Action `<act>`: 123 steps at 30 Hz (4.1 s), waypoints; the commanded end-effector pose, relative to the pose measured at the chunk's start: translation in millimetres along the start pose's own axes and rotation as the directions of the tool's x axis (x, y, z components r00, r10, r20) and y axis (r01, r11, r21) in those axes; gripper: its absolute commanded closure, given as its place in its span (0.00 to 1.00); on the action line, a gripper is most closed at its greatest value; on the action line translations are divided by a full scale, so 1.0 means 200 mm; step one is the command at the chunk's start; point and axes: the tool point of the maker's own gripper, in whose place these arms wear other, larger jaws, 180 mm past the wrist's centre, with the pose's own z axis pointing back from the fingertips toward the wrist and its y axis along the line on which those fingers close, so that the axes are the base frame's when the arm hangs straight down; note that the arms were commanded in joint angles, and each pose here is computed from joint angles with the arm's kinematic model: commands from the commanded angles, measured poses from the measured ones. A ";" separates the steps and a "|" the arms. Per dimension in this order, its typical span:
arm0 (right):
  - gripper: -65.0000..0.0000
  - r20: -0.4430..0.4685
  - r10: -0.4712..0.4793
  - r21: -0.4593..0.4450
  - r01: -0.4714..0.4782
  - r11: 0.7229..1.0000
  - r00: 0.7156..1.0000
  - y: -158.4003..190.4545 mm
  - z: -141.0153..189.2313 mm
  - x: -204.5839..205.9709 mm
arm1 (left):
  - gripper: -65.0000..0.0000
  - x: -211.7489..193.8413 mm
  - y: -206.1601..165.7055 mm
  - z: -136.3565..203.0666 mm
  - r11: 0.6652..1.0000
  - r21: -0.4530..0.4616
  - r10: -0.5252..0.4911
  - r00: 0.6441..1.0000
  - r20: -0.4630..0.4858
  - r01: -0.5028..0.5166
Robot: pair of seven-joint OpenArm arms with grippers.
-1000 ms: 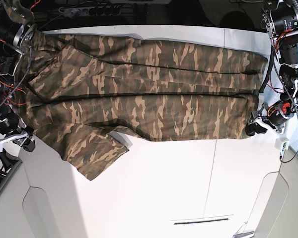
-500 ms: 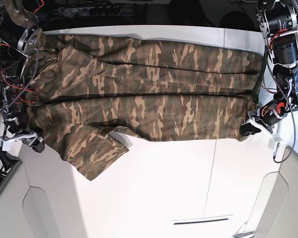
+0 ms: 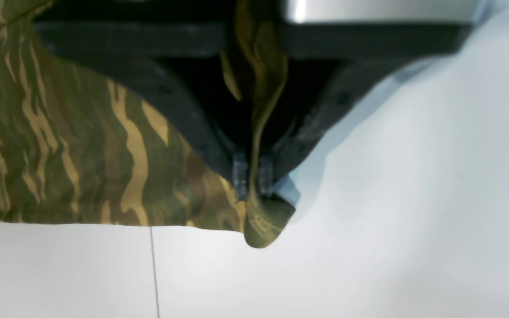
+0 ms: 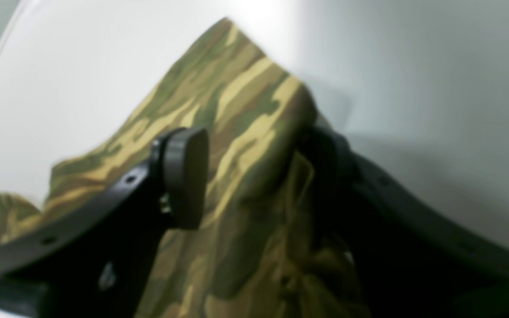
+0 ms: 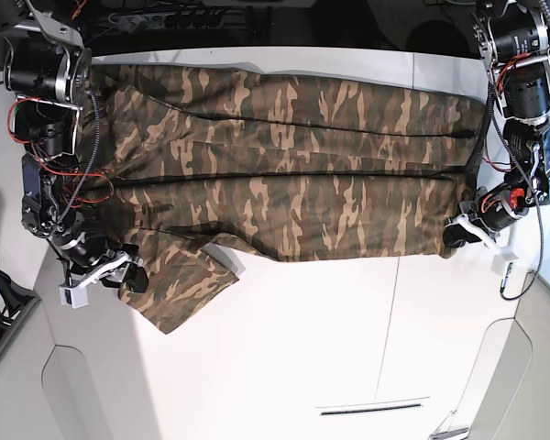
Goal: Fold the T-shirt properly
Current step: 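Grasp the hem corners of the shirt with both grippers, then fold the hem up over the shirt toward the collar edge, then release the folded shirt and raise both grippers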
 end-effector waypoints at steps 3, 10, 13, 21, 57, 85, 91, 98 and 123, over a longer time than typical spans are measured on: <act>0.46 -0.009 0.029 -0.020 -0.029 0.999 1.000 -0.02 0.00 0.05 | 1.00 0.07 0.01 0.03 1.000 -0.005 -0.028 0.999 0.020 0.028; 0.98 -0.014 0.047 -0.024 -0.047 0.999 0.999 -0.02 0.00 0.05 | 1.00 0.07 0.01 0.03 1.000 -0.006 -0.028 0.999 0.021 0.028; 1.00 -0.003 0.061 -0.022 -0.061 0.998 0.998 -0.01 0.01 0.09 | 1.00 0.12 0.01 0.03 0.999 -0.006 -0.033 0.997 0.064 0.034; 1.00 -0.071 0.151 -0.005 -0.152 0.988 0.986 0.06 0.09 0.21 | 1.00 0.27 -0.01 0.13 0.997 -0.024 -0.073 0.992 0.107 0.076; 1.00 -0.019 0.157 0.077 -0.155 0.985 0.987 0.27 1.00 -0.09 | 1.00 0.10 -0.25 0.54 0.925 -0.140 -0.367 0.927 -0.078 0.354; 0.51 -0.293 0.069 -0.038 -0.083 0.996 0.954 0.10 1.14 -0.60 | 0.60 -0.23 -0.19 0.58 0.942 -0.159 -0.326 0.915 -0.237 0.294; 0.39 -0.252 0.081 -0.023 -0.089 0.996 0.964 0.13 1.15 -0.53 | 0.60 -0.21 -0.20 0.57 0.943 -0.159 -0.323 0.923 -0.211 0.294; 0.39 -0.122 0.157 -0.131 -0.172 0.976 0.980 0.06 1.30 -0.26 | 0.60 -0.06 -0.11 0.64 0.957 -0.083 -0.288 0.950 -0.118 0.279; 1.00 -0.093 -0.200 -0.237 0.174 0.956 0.975 -0.21 1.28 -0.63 | 0.35 -0.05 0.08 0.86 0.996 0.028 -0.084 0.996 0.018 0.084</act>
